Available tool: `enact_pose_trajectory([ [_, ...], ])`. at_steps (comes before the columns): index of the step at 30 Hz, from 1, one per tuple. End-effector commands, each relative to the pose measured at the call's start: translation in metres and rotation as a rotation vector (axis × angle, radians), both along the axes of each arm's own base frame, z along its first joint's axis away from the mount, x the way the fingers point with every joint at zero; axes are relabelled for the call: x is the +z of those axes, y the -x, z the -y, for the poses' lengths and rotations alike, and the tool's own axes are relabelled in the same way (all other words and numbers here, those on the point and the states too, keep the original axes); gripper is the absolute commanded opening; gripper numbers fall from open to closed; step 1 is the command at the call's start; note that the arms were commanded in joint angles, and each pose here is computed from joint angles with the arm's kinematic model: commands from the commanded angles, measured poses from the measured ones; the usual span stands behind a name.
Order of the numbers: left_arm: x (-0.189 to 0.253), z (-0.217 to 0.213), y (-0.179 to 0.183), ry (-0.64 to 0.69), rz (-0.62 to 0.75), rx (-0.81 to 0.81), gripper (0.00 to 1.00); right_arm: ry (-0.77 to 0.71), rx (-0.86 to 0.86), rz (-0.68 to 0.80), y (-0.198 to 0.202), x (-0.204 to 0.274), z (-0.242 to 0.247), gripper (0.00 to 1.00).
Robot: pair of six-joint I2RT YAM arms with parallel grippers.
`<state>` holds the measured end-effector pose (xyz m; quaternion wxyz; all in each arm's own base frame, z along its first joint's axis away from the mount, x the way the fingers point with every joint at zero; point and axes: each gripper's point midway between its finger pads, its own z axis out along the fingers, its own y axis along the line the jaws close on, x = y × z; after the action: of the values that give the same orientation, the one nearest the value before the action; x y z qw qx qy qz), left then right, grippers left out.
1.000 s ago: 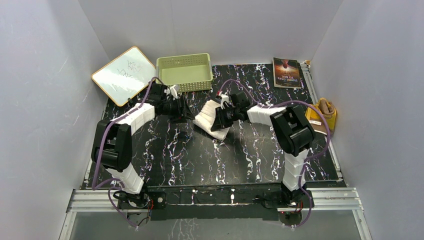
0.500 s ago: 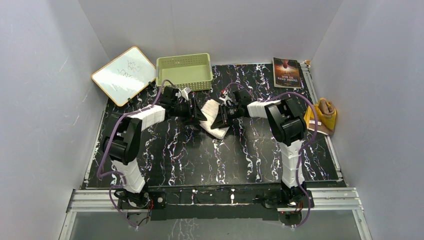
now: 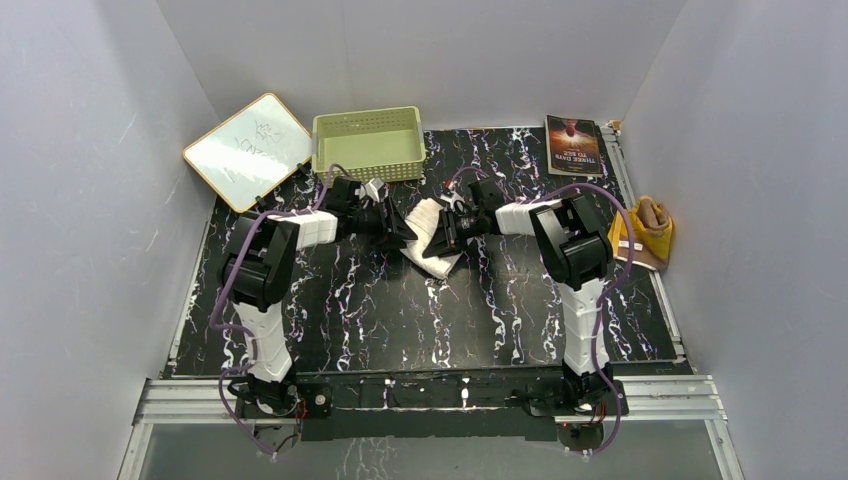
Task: Roll the towels
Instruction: Roll the towel at the center of the board.
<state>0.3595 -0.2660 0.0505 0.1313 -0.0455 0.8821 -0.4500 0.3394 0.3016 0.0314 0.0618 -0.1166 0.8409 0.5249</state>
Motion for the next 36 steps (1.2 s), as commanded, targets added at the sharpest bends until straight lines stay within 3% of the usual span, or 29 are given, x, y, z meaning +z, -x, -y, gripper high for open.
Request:
enact_pose_trajectory([
  [1, -0.01, -0.005, -0.01, -0.064, 0.0, 0.019, 0.49, 0.186, -0.037, -0.101, 0.018, -0.061, 0.021, 0.08],
  [3, -0.021, -0.011, -0.008, -0.112, -0.02, 0.024, 0.48, 0.186, -0.038, -0.094, 0.016, -0.059, 0.021, 0.08],
  [5, -0.03, -0.016, -0.008, -0.161, -0.037, 0.022, 0.47, 0.192, -0.035, -0.07, 0.014, -0.057, 0.021, 0.15],
  [10, -0.05, -0.029, -0.004, -0.266, -0.081, 0.012, 0.44, 0.286, -0.054, 0.122, -0.004, -0.035, 0.029, 0.46],
  [12, -0.056, -0.034, -0.002, -0.299, -0.093, 0.009, 0.43, 0.339, -0.077, 0.229, -0.014, -0.019, 0.033, 0.53],
  [21, -0.067, -0.039, 0.003, -0.334, -0.112, -0.014, 0.42, 0.584, -0.134, 0.753, -0.03, 0.043, 0.038, 0.52],
  [24, -0.069, -0.039, 0.004, -0.337, -0.114, -0.02, 0.42, 0.587, -0.129, 0.876, -0.022, 0.064, 0.026, 0.52],
  [29, -0.072, -0.039, 0.005, -0.342, -0.125, -0.027, 0.42, 0.572, -0.073, 0.957, -0.011, 0.073, -0.001, 0.52],
  [36, -0.074, -0.039, 0.008, -0.341, -0.128, -0.036, 0.42, 0.619, -0.013, 0.92, -0.014, 0.047, -0.018, 0.5],
])
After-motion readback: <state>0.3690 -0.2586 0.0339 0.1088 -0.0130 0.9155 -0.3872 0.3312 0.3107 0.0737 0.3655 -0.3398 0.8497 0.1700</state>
